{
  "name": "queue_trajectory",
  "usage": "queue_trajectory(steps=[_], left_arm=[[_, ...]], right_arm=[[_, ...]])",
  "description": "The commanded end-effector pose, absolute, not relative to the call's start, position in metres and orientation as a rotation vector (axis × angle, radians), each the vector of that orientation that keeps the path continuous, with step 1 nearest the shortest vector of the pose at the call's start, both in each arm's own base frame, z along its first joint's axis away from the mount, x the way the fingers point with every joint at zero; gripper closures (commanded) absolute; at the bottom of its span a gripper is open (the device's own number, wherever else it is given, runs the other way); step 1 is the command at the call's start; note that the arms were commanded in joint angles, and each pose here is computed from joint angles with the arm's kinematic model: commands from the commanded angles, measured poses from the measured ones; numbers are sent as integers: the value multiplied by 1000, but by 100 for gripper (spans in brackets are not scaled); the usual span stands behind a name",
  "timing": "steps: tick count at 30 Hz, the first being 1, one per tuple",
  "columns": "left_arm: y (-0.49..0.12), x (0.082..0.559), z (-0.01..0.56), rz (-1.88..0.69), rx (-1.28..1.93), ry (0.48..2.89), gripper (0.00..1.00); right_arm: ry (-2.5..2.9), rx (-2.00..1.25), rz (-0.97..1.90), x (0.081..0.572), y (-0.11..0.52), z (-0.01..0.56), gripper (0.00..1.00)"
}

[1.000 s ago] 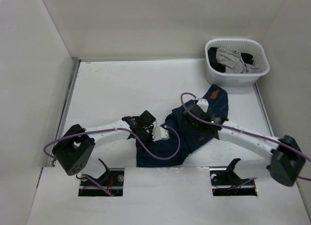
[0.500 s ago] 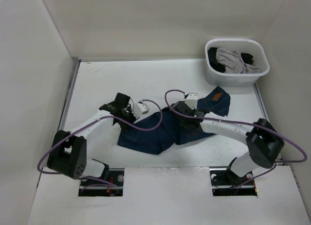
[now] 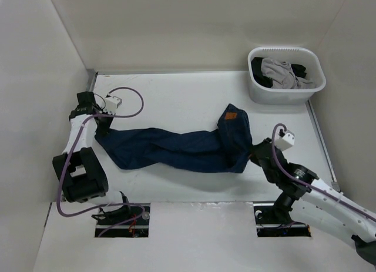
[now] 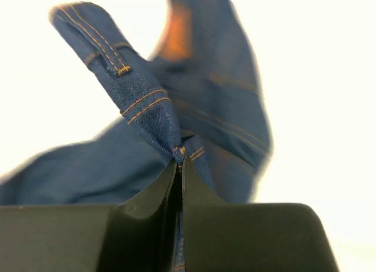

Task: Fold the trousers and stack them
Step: Flatten the trousers out

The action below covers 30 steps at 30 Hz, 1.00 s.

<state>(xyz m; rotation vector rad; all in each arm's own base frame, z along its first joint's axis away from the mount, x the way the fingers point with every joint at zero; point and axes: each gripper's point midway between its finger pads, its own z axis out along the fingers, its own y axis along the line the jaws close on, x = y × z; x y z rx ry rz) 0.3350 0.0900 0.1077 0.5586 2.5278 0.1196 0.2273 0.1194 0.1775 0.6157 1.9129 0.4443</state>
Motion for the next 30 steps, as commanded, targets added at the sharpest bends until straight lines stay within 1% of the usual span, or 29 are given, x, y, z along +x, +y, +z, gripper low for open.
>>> queue_trajectory(steps=[1,4,7,8,9,10,11,12,13,14,15,18,21,23,27,30], left_arm=[[94,341,117,78,557,2540,96],[112,350,125,100,484,2555,93],[147,359,132,169,324,2564,89],[157,359,131,198,287,2578,86],[163,358,129,222,276,2592,81],[163,354,126,229,286,2601,75],[160,351,125,226,315,2602,66],[153,349,127,213,357,2587,57],[144,348,133,208,409,2556,48],[133,347,142,203,468,2514,44],[121,347,151,201,533,2465,41],[77,344,181,205,758,2305,35],[22,326,184,132,1007,2235,34],[-14,303,170,29,1191,2238,36],[-76,241,113,-159,1584,2229,38],[-95,207,75,-166,1803,2197,39]], right_arm=[[2086,758,270,201,97,119,94],[2109,955,100,177,64,102,93],[2049,1096,-23,154,33,97,93],[2026,1138,-48,148,26,96,99],[2008,1175,-40,146,26,97,96],[1999,1192,-67,143,25,96,90],[1998,1188,-95,143,25,98,78],[2005,1172,-134,143,26,100,60],[2002,1163,-181,144,26,104,43],[2005,1135,-222,145,26,108,28],[2009,1107,-251,145,28,113,0],[1993,1084,-272,143,30,125,0],[1973,1128,-265,137,28,126,0],[1961,1148,-250,137,27,121,0],[1925,1146,-114,152,39,118,0],[1873,1149,-29,172,44,122,0]])
